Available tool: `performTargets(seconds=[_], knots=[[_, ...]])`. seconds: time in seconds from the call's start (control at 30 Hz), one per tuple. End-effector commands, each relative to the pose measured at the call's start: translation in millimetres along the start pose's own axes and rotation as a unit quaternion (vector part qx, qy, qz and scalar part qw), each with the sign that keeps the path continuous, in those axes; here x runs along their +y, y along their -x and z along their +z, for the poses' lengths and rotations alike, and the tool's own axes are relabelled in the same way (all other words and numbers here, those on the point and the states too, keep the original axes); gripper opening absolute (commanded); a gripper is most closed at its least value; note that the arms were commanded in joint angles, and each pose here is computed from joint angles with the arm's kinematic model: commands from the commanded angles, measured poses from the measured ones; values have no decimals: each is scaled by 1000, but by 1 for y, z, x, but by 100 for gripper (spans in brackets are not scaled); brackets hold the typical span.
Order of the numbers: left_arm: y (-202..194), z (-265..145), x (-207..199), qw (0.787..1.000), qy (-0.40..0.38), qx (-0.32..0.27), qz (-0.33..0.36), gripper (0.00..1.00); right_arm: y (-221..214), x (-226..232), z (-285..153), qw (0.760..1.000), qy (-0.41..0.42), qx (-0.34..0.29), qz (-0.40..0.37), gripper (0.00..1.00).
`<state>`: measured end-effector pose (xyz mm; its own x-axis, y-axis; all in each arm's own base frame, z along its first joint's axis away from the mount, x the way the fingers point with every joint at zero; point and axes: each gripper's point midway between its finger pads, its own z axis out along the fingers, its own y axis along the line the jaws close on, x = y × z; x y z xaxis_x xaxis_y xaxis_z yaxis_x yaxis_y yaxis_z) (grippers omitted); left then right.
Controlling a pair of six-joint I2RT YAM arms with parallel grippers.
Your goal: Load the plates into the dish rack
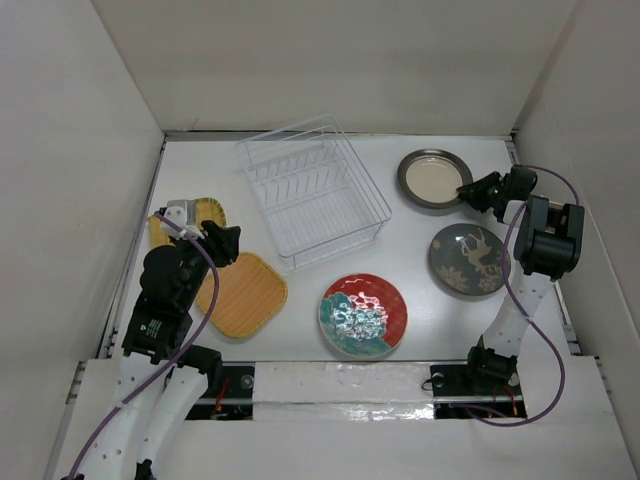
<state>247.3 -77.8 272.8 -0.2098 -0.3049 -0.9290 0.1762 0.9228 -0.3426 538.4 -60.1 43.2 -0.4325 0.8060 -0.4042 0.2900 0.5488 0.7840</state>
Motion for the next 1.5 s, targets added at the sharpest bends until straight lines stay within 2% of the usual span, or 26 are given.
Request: performTargets(seconds=[0.0,0.03,0.07,0.2,0.27,0.37,0.4,0.43,0.47,0.5,0.53,0.57,0.6,0.77,0.83,0.87,0.93,0.97,1.0,1.17,1.47], knots=[[22,-1,-4,999,-6,-39,6,39,2,16,0,1000,29,-7,6,20],[22,-1,-4,999,-6,-40,6,39,9,20,-6,999,28,-25,1,5],[23,-2,-4,999,-7,-41,6,39,13,27,-10,999,33,-35,3,0],[22,-1,-4,999,-7,-40,7,39,48,78,-44,991,80,-109,-14,0],[21,0,-4,999,-5,-37,6,40,75,128,-79,976,121,-174,-47,0],[21,0,-4,999,-5,-36,7,43,81,187,-108,961,129,-223,-95,0],[21,0,-4,999,-6,-36,7,45,91,225,-135,945,143,-258,-143,0],[23,-1,-4,999,-6,-39,7,46,73,246,-136,944,138,-251,-166,0],[23,-1,-5,999,-7,-40,7,47,77,260,-144,936,119,-279,-181,0],[23,-2,-4,999,-7,-42,7,49,82,292,-162,917,118,-306,-227,0],[24,-3,-5,999,-9,-44,7,50,57,308,-157,917,100,-294,-250,0],[25,-2,-5,999,-10,-45,7,50,60,315,-161,909,71,-320,-259,0],[25,-3,-6,999,-12,-45,8,50,54,326,-162,898,59,-324,-294,0],[27,-7,-7,999,-15,-52,9,51,15,397,-139,886,54,-306,-345,0],[28,-8,-7,998,-15,-55,8,52,2,407,-129,881,41,-294,-369,0],[28,-8,-8,998,-17,-57,8,52,5,419,-123,876,34,-308,-370,0],[27,-8,-8,998,-19,-55,9,53,-14,434,-116,861,18,-306,-406,0],[27,-8,-8,998,-19,-55,9,53,-22,429,-96,855,-7,-304,-420,0],[28,-8,-8,998,-19,-55,9,53,-23,455,-109,843,5,-324,-431,0],[28,-8,-9,998,-20,-56,9,53,-35,462,-87,815,-31,-332,-474,0],[27,-7,-9,998,-21,-52,9,53,-71,437,-55,817,-36,-287,-499,0]])
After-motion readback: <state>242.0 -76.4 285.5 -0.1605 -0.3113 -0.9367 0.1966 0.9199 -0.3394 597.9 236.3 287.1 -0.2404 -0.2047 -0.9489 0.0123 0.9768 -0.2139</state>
